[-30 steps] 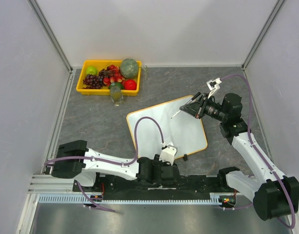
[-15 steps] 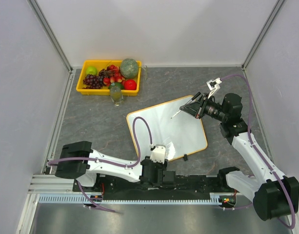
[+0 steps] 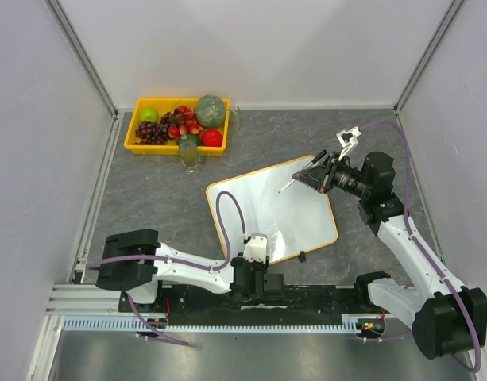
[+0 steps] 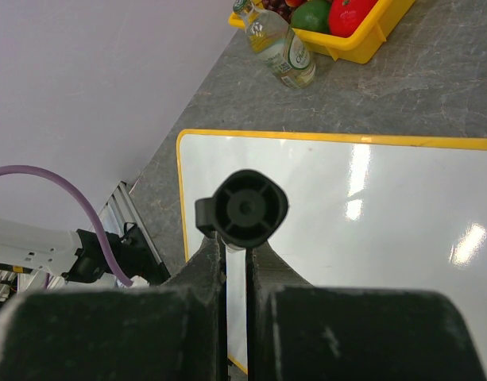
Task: Write a sentence on the whiteboard
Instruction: Move the whiteboard stand to the center of the board.
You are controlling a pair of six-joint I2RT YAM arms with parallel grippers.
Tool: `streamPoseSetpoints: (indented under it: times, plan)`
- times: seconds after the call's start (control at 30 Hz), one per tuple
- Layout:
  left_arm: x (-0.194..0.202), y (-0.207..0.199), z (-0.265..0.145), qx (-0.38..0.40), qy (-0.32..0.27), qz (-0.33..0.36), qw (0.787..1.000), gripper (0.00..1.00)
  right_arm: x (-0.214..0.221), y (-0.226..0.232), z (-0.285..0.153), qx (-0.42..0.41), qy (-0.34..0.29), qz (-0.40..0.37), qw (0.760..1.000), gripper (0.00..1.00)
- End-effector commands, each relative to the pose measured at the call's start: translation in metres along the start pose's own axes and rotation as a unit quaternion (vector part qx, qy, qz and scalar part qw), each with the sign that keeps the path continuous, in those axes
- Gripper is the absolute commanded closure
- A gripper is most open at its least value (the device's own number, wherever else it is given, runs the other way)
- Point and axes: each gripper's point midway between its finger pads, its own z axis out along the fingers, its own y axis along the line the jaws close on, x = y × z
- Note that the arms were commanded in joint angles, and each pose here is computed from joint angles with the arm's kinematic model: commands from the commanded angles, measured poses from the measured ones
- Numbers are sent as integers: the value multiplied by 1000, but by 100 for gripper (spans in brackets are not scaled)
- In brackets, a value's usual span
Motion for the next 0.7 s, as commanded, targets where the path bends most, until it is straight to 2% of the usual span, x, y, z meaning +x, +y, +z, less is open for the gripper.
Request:
streamPoseSetpoints:
  times: [0.0, 0.27, 0.67]
  plan:
    - [-9, -14, 15, 18, -32, 4, 999, 52, -10, 9, -3, -12, -13, -21, 1000, 100]
    - [-6, -24, 27, 17, -30, 18, 999, 58, -11, 10, -3, -13, -14, -22, 1000, 100]
    - [-37, -29, 45, 43, -42, 40, 997, 63, -9, 8, -2, -11, -12, -19, 1000, 100]
